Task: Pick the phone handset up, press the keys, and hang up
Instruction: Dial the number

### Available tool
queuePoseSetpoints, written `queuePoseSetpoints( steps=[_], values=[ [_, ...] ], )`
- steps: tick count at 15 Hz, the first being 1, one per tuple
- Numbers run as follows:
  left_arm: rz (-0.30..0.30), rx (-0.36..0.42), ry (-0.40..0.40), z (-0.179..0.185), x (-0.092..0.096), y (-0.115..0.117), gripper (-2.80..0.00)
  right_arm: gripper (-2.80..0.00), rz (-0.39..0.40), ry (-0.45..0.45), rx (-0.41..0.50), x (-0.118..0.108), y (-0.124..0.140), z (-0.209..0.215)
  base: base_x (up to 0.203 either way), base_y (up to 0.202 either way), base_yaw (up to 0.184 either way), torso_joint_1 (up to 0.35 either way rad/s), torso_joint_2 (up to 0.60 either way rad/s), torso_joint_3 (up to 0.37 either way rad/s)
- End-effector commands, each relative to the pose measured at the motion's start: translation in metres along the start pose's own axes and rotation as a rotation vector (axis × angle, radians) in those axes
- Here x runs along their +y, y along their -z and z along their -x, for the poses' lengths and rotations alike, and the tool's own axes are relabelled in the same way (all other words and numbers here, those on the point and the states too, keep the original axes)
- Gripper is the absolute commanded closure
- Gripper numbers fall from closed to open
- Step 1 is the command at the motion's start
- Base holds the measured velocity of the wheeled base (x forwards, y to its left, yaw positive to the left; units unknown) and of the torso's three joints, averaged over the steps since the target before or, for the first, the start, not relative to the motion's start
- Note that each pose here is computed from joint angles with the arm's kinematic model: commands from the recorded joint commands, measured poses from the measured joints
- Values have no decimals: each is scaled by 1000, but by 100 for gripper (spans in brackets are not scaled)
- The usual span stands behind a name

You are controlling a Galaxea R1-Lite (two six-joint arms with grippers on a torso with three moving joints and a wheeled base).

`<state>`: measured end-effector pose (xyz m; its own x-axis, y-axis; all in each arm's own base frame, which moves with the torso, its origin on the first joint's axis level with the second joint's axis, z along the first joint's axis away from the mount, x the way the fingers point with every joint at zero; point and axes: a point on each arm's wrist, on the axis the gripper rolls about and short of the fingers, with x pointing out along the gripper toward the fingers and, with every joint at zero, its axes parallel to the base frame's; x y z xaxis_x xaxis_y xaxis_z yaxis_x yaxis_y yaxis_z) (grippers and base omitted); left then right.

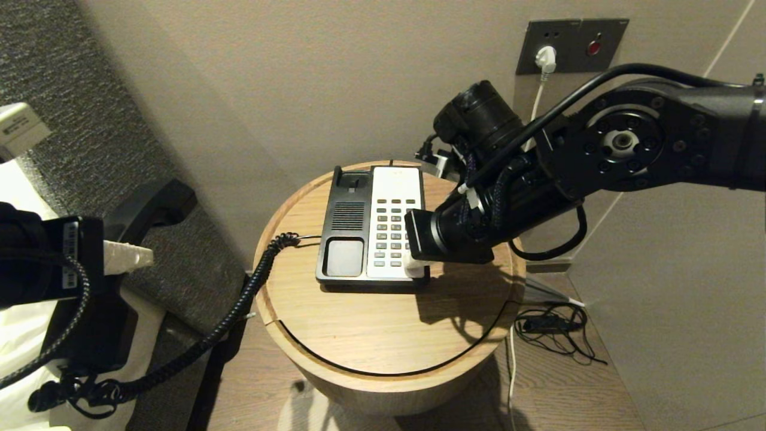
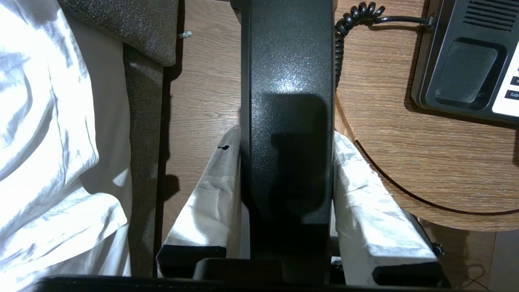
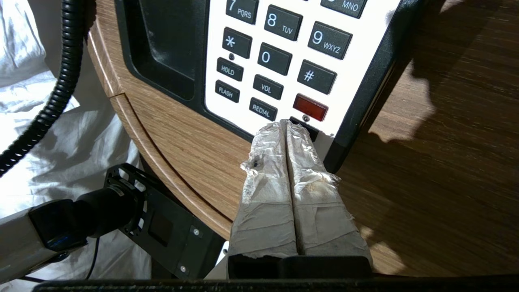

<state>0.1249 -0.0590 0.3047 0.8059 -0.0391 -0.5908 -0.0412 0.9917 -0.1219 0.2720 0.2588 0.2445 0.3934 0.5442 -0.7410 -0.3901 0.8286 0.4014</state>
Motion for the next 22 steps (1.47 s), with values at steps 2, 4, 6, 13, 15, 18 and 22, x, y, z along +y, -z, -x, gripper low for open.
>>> queuePoseSetpoints(
  steps=[2,4,6,13,15,18,22],
  values=[
    [0,6,-5,-1,0,0,0,0,-1,8,8,-1,0,-3,0,0,0,0,0,0],
    [1,4,-4,0,0,0,0,0,1,7,-1,-1,-1,-3,0,0,0,0,0,0],
    [1,7,-5,-1,0,1,0,0,-4,13,6,-3,0,-5,0,0,0,0,0,0],
    [1,3,-3,0,0,0,0,0,-4,2,-9,0,-1,4,0,0,0,0,0,0],
    [1,3,-3,0,0,0,0,0,-1,4,-9,0,-1,3,0,0,0,0,0,0],
    [1,3,-4,0,0,0,0,0,1,8,-4,-1,-1,0,0,0,0,0,0,0],
    [1,7,-5,-1,0,1,0,0,6,19,13,-3,1,-5,0,0,0,0,0,0]
  ],
)
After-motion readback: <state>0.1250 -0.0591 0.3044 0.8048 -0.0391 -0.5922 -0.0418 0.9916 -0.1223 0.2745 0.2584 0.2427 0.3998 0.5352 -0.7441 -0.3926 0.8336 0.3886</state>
